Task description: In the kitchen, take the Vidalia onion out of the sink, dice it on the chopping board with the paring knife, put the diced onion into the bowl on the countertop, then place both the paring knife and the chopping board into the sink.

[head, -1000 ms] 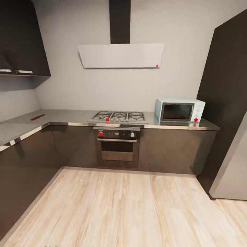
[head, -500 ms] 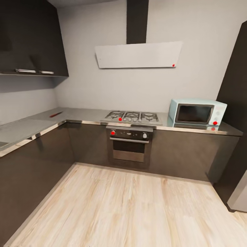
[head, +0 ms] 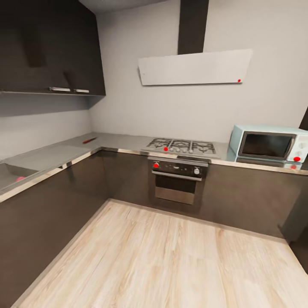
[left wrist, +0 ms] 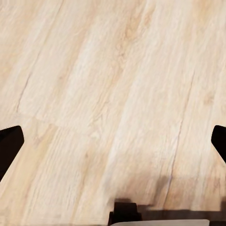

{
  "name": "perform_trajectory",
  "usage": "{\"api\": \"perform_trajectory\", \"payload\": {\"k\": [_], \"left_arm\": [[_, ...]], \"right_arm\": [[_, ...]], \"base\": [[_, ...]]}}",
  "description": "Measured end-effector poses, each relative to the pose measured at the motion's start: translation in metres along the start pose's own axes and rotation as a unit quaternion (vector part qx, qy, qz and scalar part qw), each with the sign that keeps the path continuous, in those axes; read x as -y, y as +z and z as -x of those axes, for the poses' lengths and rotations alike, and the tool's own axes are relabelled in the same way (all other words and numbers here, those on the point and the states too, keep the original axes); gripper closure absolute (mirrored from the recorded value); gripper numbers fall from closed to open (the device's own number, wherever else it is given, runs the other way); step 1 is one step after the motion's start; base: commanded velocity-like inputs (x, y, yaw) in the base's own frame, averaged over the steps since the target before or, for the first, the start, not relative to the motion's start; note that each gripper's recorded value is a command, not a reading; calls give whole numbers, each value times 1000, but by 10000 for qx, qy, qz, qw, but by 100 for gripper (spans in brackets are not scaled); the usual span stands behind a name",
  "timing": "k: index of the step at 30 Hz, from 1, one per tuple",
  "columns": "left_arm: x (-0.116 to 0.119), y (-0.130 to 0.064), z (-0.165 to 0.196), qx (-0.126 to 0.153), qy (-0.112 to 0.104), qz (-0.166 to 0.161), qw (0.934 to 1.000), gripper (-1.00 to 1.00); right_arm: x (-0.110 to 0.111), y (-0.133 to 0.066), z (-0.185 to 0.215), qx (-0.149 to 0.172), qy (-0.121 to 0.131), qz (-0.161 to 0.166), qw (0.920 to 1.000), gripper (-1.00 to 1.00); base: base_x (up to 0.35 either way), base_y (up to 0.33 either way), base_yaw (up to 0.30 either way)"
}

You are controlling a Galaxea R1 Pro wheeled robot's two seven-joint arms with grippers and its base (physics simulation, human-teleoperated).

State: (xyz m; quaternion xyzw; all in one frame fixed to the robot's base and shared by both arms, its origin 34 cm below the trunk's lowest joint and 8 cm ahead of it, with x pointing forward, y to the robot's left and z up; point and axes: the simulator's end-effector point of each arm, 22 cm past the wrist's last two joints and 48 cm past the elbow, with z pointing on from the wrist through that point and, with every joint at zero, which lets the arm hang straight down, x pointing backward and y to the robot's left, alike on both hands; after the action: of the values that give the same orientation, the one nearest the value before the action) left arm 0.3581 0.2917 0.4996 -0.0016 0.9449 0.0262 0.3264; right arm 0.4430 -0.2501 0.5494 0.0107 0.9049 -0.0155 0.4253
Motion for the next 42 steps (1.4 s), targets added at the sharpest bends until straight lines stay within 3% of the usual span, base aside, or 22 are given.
{"api": "perform_trajectory", "payload": {"k": [42], "left_arm": [[0, 0, 0, 0, 0, 0, 10000, -100]], "right_arm": [[0, 0, 0, 2, 0, 0, 10000, -100]], "base": [[0, 0, 245]]}}
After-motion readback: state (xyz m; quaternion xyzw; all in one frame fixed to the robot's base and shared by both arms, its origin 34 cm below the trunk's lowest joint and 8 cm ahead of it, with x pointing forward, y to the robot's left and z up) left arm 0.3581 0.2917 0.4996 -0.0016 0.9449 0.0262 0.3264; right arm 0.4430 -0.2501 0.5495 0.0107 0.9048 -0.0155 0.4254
